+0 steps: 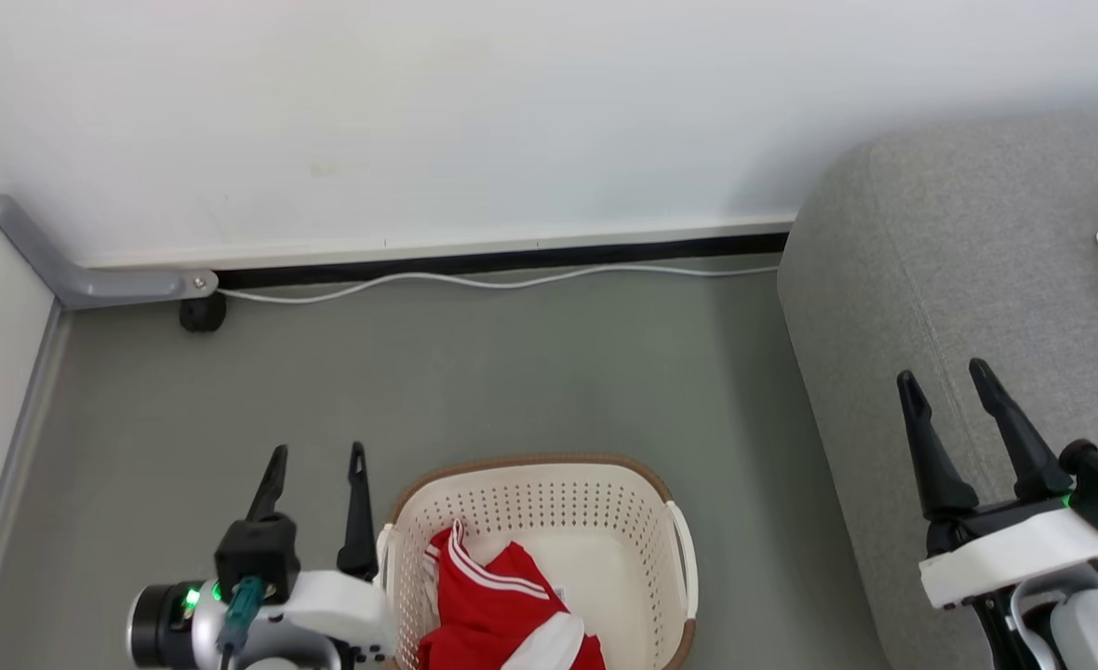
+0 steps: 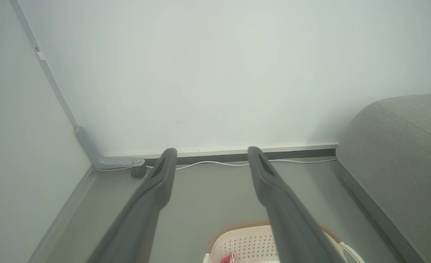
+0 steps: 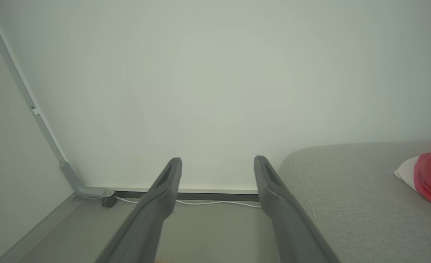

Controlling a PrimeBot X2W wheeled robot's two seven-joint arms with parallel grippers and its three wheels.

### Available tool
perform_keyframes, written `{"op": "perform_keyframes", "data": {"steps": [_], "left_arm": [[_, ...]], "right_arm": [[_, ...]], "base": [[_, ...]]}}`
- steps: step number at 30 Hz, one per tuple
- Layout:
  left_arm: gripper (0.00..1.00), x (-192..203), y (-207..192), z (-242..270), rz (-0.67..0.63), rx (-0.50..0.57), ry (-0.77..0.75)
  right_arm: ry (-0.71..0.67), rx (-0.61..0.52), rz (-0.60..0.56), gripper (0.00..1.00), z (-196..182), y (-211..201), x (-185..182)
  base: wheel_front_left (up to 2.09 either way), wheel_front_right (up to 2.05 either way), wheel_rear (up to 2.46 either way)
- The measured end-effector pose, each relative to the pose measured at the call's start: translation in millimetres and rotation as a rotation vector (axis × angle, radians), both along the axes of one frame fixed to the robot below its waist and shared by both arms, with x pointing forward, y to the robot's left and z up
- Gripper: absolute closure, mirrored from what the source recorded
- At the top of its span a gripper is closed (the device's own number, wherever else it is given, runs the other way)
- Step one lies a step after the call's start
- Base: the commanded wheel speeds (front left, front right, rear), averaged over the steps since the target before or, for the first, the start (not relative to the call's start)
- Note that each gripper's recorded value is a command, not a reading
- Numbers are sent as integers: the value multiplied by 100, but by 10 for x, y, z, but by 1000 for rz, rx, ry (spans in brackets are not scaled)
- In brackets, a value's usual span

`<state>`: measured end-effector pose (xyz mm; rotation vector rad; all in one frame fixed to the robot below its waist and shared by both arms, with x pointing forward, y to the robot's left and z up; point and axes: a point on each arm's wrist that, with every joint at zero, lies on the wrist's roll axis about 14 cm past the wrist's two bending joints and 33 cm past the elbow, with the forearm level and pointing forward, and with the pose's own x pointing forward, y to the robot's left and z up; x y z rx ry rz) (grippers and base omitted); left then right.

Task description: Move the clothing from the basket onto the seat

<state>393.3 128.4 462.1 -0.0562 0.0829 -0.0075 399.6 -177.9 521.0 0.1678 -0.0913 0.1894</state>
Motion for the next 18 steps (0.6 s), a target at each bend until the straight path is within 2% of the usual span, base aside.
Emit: {"op": "perform_keyframes", "data": {"steps": [8,18], "left_arm": [[0,-237,259,120,70,7,-42],[0,-528,409,52,123,11,-24]], "right_arm": [[-3,5,-1,0,0,57,-182],[20,6,-16,0,-83,31,-301]], "base": [[0,0,0],[0,0,0]]}}
